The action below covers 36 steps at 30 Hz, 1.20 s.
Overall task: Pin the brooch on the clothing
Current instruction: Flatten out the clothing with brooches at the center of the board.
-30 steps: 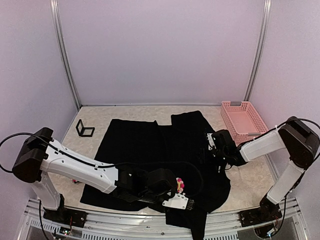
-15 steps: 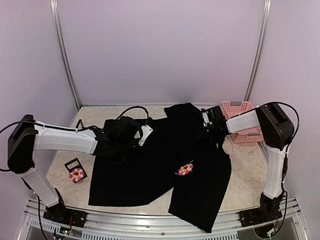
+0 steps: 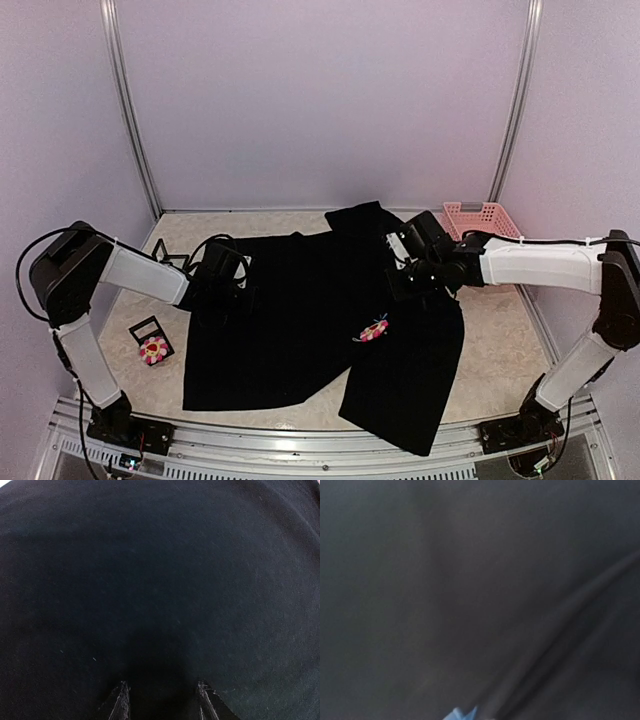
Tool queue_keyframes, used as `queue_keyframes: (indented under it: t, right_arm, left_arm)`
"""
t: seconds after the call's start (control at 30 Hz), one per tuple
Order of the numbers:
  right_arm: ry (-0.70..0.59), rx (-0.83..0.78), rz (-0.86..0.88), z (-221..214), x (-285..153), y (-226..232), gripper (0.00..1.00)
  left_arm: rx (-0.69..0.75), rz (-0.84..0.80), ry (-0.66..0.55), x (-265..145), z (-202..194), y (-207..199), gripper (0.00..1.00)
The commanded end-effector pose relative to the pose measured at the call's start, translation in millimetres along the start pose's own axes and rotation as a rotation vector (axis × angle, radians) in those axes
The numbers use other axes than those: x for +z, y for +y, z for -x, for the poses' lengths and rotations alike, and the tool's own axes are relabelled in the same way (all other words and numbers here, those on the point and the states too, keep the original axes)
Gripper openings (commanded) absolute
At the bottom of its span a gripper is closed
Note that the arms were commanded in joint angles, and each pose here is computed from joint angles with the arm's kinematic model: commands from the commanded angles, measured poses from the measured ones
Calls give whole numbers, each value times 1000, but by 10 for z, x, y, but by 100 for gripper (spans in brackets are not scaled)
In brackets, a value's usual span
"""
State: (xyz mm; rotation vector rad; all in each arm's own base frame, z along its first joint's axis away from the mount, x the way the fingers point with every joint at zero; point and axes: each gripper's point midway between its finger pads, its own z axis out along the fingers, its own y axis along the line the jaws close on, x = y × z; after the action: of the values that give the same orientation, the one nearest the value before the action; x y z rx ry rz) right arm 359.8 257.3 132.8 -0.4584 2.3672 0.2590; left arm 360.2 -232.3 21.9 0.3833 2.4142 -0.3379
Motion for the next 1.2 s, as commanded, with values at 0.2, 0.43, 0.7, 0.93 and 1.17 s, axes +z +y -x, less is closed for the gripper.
queue_keyframes:
  t: [0.2,0.43,0.7,0.93,1.17]
  right_arm:
    - [471,157,11,-2386,-467,794,0]
    - [748,192,-81,-3454,-792,798,0]
    - [874,222,-121,-3788,-1322,658,0]
    - [685,212,42,-3147,-1435,875,0]
    - [160,310,98,-1479,-1095,222,0]
  left_arm:
    - [-138,78,-67,116,134,502,43]
    - [-158,204,-132,106,411,899,42]
    - [-155,239,-135,245,578,1101,42]
    - [-125,198,-169,234,784,970,42]
    - [-54,99,-207,-100,832,304,42]
